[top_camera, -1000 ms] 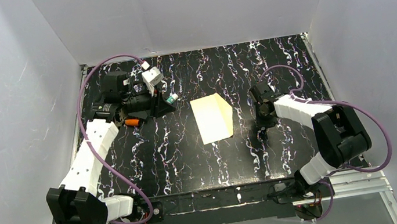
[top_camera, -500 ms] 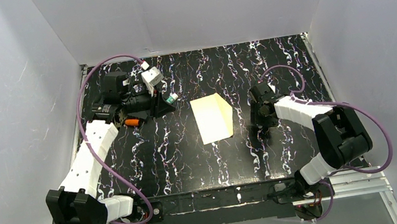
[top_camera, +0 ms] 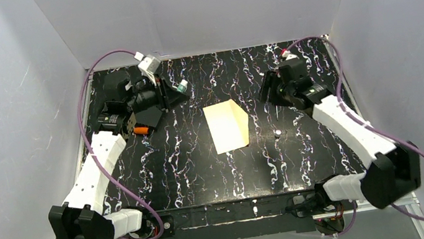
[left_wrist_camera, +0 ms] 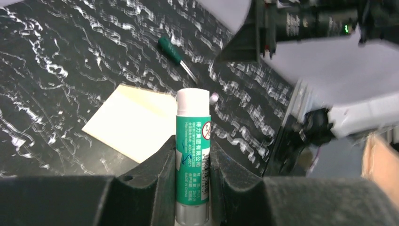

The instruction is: Place the letter into the envelope and seal it

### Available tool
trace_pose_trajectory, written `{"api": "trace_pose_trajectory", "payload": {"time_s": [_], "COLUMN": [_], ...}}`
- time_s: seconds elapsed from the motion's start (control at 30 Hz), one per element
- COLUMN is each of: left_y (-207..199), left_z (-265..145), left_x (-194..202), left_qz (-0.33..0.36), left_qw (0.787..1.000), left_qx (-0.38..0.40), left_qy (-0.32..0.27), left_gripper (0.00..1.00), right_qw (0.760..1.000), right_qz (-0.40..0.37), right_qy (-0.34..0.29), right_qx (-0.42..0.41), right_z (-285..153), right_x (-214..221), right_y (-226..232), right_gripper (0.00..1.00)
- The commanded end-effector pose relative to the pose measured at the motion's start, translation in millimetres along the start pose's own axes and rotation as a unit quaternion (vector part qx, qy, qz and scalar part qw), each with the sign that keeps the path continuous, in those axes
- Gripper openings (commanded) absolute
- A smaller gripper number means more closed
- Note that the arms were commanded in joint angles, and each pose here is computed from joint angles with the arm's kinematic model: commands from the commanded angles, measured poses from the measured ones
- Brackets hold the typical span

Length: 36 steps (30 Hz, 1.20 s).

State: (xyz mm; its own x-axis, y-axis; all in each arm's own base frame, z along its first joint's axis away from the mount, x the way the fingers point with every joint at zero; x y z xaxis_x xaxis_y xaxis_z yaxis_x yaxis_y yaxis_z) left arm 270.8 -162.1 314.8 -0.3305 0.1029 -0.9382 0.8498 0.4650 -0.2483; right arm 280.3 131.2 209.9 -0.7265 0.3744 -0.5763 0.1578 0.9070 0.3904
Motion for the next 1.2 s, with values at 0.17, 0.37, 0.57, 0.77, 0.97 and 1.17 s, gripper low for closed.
{"api": "trace_pose_trajectory", "payload": {"time_s": [0.17,0.37,0.57,0.77,0.97,1.17], "left_y": [-44.1,-47.1,-48.3,-53.1,-51.1,-46.7], "left_z": [12.6,22.3,24.1,22.5,23.4,25.5], "left_x": [-74.7,-75.2,-77.2,-77.3,-76.5,-75.9], "left_qz": [-0.047,-0.046,-0.047,-0.046,-0.050,-0.067], "left_qw": [0.984,0.984,0.983,0.983,0.983,0.983], "left_qx": [0.075,0.089,0.090,0.099,0.092,0.076], "left_qy": [-0.154,-0.149,-0.151,-0.150,-0.151,-0.155], "left_gripper": [0.00,0.00,0.00,0.00,0.00,0.00], "right_qw": [0.869,0.824,0.798,0.802,0.801,0.809], "right_qz": [0.090,0.090,0.095,0.089,0.063,0.040], "right_qy": [-0.078,-0.071,-0.085,-0.072,-0.056,-0.066], "right_qx": [-0.480,-0.555,-0.588,-0.587,-0.593,-0.583], "right_z": [-105.0,-137.1,-145.0,-138.1,-138.5,-138.9], "right_x": [-50.4,-54.3,-52.3,-51.2,-53.4,-56.2], "right_y": [154.1,218.7,234.9,241.2,252.2,253.4], "right_gripper": [0.79,0.84,0.84,0.76,0.56,0.20]}}
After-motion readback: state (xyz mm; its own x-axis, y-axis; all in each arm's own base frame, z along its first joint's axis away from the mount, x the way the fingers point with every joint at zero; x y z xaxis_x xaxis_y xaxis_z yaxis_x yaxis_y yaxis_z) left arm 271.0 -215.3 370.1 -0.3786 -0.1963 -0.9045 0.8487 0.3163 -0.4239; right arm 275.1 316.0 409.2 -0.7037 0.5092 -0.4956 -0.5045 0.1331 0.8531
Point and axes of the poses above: each gripper's point midway between its finger pads, its own z axis out along the fingers, its own y axis along the line the jaws close on, x = y × z, the point moved 6 cm from there along -z, back along the fingers, and after that the axes turned 8 degrees about z, right-handed, at the moved point
